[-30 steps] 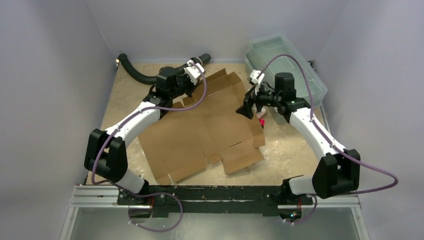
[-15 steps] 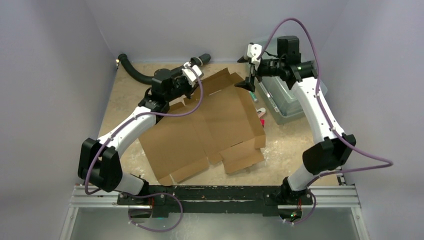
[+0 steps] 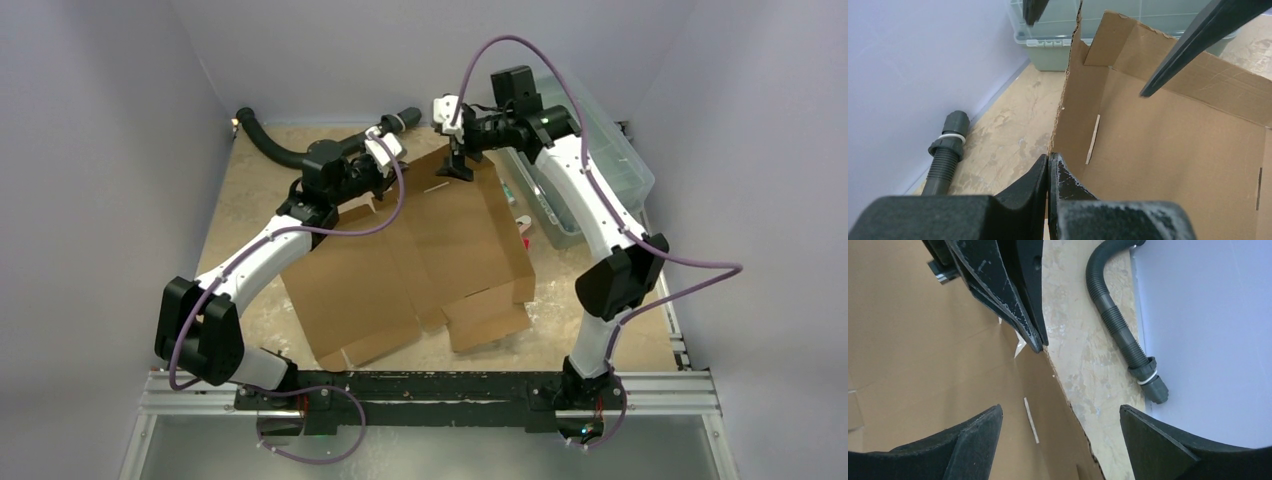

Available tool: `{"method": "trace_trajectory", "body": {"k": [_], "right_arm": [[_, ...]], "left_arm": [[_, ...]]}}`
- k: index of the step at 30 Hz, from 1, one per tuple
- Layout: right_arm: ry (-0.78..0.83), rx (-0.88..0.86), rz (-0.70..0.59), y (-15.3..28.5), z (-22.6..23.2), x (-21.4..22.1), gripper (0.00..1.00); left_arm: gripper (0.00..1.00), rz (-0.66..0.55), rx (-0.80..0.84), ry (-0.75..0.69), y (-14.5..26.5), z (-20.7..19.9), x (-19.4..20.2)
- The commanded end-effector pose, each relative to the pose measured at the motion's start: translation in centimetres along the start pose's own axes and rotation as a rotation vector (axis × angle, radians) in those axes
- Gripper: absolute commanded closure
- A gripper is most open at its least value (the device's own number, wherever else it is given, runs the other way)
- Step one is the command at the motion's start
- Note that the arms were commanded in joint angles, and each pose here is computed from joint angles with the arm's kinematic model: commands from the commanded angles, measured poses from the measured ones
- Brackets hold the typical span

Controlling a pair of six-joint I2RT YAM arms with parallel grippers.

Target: Fold the paper box

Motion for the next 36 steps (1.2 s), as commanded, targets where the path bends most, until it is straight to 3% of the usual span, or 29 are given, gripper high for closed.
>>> {"method": "trace_trajectory", "body": {"k": [1, 4, 8, 15, 18, 19, 23, 26, 31, 36], "right_arm": [[0.048, 0.041, 0.083, -0.9, -1.1, 0.2, 0.13], [0.076, 0.020, 0.111, -1.6, -0.9, 0.7, 0.21], [0.106, 0.007, 0.133, -2.3, -0.8, 0.9, 0.42], [0.152, 0.016, 0.162, -2.6, -1.2, 0.8, 1.00], [0.162, 0.015, 0.124, -2.4, -1.2, -0.1, 1.00], [0.157, 0.029, 0.128, -2.2, -1.4, -0.2, 1.00], [0.111, 0.107, 0.131, -0.6, -1.8, -0.7, 1.00], [0.024, 0.194, 0.122, 0.8, -1.9, -0.7, 1.00], [-0.164, 0.348, 0.068, 3.4, -0.3, 0.2, 1.00], [-0.229, 0.480, -0.038, 8.5, 1.6, 1.5, 1.00]], "left_arm": [[1.00, -0.095, 0.041, -0.016, 0.3, -0.7, -2.3], [1.00, -0.095, 0.042, -0.016, 0.4, -0.7, -2.3], [1.00, -0.097, 0.045, -0.013, 0.4, -0.8, -2.4], [1.00, -0.108, 0.050, 0.001, 0.4, -0.9, -2.5], [1.00, -0.118, 0.028, 0.025, 0.5, -0.7, -2.7], [0.94, -0.123, 0.014, 0.051, 0.6, -0.6, -2.8], [0.53, -0.165, -0.074, 0.142, 2.0, 0.9, -4.0], [0.36, -0.200, -0.121, 0.194, 3.6, 2.2, -5.3], [0.26, -0.231, -0.220, 0.255, 6.4, 5.2, -6.2], [0.23, -0.243, -0.257, 0.270, 7.5, 6.4, -6.0]]}}
Point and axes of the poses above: each gripper's point midway between its finger pads, its own y axis back along the fingers, its own z axis along the line the jaws close on, x = y × z, the point moved 6 cm from there along y, back along the fingers, and after that the axes turned 9 degrees about y, right-handed, at the moved point
